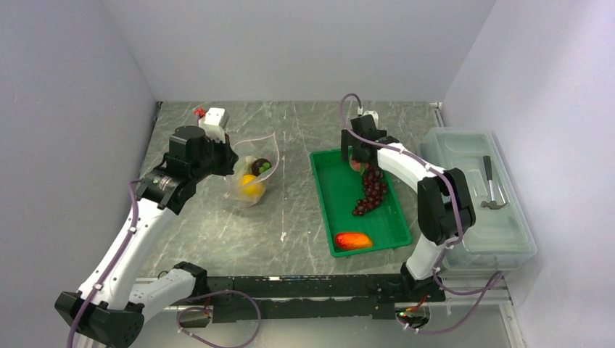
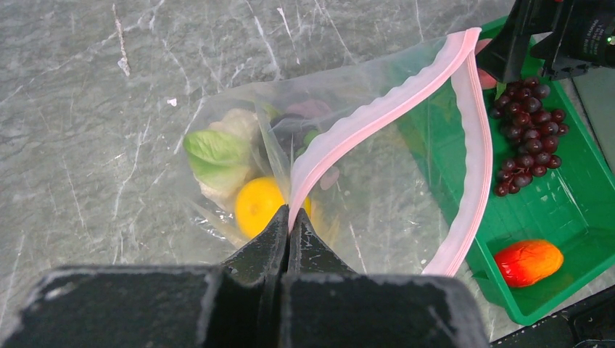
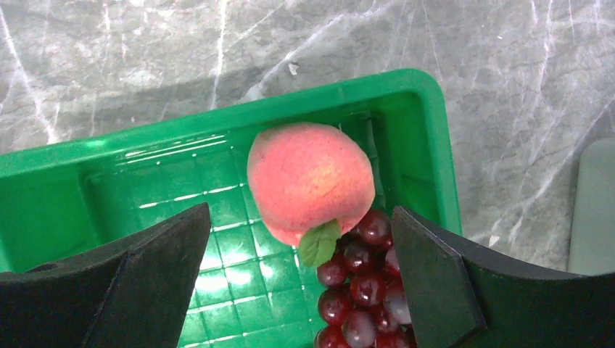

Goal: Place the food in the zip-top bag and seal the zipper
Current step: Pick up the fake fruit from the bin.

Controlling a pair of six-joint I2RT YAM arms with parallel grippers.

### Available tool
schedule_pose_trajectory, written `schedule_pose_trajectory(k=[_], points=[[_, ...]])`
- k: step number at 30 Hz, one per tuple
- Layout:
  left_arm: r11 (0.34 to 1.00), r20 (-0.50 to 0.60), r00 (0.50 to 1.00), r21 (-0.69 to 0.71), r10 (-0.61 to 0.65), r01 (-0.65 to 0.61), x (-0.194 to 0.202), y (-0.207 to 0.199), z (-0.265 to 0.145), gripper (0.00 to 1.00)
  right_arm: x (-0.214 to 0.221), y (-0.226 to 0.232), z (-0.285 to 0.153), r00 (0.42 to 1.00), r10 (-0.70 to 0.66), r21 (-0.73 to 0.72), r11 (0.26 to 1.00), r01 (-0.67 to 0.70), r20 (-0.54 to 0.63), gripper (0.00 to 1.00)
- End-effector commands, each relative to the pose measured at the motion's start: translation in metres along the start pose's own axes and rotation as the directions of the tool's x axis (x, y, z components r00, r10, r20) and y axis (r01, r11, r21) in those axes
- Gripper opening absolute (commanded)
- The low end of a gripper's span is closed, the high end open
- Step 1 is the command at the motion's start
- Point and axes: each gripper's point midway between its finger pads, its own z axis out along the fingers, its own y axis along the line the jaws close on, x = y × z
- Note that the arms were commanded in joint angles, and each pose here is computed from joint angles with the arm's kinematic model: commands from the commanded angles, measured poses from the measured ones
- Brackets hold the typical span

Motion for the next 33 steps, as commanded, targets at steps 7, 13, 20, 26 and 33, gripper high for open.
schedule_pose_trajectory(k=[7, 13, 20, 26, 33], points=[[1.000, 0.027, 1.000, 0.012, -0.004, 0.003, -0.008, -0.003, 0.001, 0.00, -0.020, 0.001, 0.022, 1.000, 0.023, -0.022, 1.000, -0.022, 0.011, 0.99], [1.000, 0.023, 1.000, 0.014, -0.002, 0.002, -0.007, -0.004, 0.002, 0.00, -0.016, 0.001, 0.031, 1.000, 0.026, -0.029, 0.999, -0.027, -0.009, 0.98], [1.000, 0.019, 1.000, 0.013, -0.002, 0.002, -0.007, -0.004, 0.002, 0.00, -0.012, 0.001, 0.037, 0.999, 0.026, -0.038, 0.999, -0.027, -0.030, 0.94], [1.000, 0.026, 1.000, 0.011, -0.002, 0.002, -0.008, -0.003, 0.001, 0.00, -0.007, 0.004, 0.036, 0.999, 0.025, -0.063, 0.998, -0.028, -0.040, 0.83], [1.000, 0.028, 1.000, 0.009, -0.002, 0.002, -0.008, -0.003, 0.000, 0.00, -0.010, 0.006, 0.026, 0.999, 0.035, -0.087, 0.995, -0.037, -0.030, 0.64]])
